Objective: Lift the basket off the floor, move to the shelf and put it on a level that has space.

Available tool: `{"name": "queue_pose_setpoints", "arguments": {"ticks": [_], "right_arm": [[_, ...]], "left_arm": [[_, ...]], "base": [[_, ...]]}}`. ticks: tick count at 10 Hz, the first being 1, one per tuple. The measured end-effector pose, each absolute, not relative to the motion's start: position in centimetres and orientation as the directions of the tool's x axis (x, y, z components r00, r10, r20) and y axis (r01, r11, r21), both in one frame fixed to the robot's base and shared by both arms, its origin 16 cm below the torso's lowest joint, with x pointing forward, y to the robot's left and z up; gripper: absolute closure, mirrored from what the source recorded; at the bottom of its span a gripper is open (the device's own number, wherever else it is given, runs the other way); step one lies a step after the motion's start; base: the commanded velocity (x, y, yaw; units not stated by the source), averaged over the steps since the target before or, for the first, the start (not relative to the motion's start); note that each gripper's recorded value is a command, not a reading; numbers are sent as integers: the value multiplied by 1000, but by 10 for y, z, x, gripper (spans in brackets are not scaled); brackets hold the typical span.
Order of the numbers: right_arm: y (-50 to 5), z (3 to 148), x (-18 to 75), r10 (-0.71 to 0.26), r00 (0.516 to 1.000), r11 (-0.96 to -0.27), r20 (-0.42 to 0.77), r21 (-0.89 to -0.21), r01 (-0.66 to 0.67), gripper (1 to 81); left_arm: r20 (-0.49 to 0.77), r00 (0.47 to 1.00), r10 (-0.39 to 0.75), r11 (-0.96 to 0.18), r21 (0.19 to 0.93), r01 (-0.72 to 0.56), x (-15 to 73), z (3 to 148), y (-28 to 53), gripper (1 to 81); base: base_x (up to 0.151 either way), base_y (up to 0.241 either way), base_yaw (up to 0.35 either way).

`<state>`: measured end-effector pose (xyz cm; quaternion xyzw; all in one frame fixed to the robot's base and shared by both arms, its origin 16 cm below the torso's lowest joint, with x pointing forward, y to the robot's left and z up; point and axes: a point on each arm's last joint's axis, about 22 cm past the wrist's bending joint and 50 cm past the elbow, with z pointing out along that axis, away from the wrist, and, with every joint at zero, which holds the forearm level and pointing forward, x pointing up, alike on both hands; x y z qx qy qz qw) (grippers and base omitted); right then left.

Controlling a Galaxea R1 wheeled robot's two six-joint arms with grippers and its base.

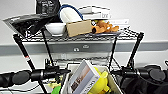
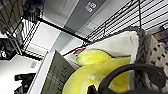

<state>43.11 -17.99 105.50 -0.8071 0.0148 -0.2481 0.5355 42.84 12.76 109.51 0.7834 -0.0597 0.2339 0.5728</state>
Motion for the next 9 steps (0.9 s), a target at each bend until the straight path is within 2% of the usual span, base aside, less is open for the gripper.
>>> {"name": "queue_pose_setpoints", "arguments": {"ticks": [5,8,9], "right_arm": [[-177,1074,458,-270,875,-446,402,-857,257,811],[-180,1101,479,-286,845,-452,451,-842,296,811],[-180,1105,481,-282,848,-455,449,-841,294,811]], "left_arm": [[438,884,160,-378,855,-355,464,1113,127,811],[486,856,174,-378,836,-398,477,1133,128,811],[479,861,169,-385,837,-390,477,1129,130,811]], "base": [[0,0,0],[0,0,0],[0,0,0]]}}
